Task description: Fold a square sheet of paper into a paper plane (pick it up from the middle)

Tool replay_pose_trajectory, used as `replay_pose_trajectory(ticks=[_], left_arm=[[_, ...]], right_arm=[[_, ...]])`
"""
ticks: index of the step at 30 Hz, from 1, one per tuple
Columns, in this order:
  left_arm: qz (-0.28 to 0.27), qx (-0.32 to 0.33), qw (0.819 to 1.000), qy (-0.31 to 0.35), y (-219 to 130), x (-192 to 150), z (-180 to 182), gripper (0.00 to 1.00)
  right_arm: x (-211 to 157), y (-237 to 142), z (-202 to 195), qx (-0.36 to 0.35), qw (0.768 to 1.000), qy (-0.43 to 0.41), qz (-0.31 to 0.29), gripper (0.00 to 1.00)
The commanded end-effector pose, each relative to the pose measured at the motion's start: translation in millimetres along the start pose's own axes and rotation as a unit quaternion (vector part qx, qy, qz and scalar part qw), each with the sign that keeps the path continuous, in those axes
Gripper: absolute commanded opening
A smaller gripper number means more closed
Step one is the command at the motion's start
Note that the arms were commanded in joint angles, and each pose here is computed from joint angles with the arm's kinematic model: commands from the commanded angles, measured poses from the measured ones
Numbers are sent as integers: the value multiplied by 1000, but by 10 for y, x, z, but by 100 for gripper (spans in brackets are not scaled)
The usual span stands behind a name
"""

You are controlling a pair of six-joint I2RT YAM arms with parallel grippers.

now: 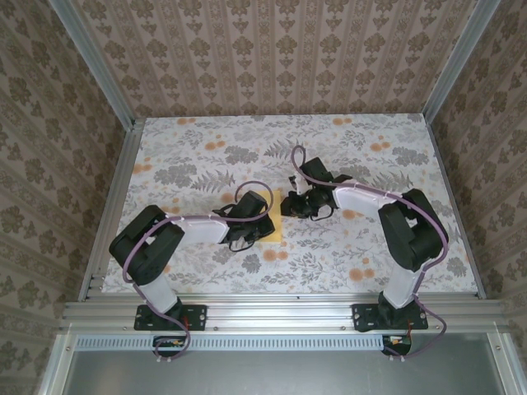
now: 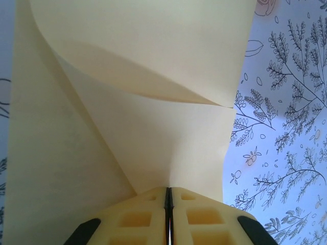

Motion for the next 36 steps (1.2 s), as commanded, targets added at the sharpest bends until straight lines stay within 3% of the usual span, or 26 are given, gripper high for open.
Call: replay_pose_trajectory(ticks=[1, 10, 22, 27, 36], left_arm=[[21, 41, 999, -13, 52, -92, 112, 11], [22, 49, 998, -20, 68, -107, 131, 10], [20, 54, 998, -32, 74, -113, 154, 9], [19, 55, 998, -35, 74, -116, 163, 9], [18, 53, 997, -44, 79, -129, 174, 9]], right_arm=[[-187, 76, -52, 0, 999, 18, 34, 15], [-281, 244, -36, 24, 997, 26, 67, 10], [-422, 441, -280, -5, 994, 45, 103, 10], [-413, 405, -330, -36, 995, 39, 90, 9], [-491, 221, -72, 17, 997, 13, 81, 10]])
Point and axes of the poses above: each hand's point on the last joint's axis, 136 mm out from that joint toward the fingers, its own y axis out along the fingers, its own z axis along the line the jaws close on, x = y × z, the point moved 7 cm from there along -y, back along the fingers, and after that the axes turned 11 degrees about y, right-handed, at the moved point
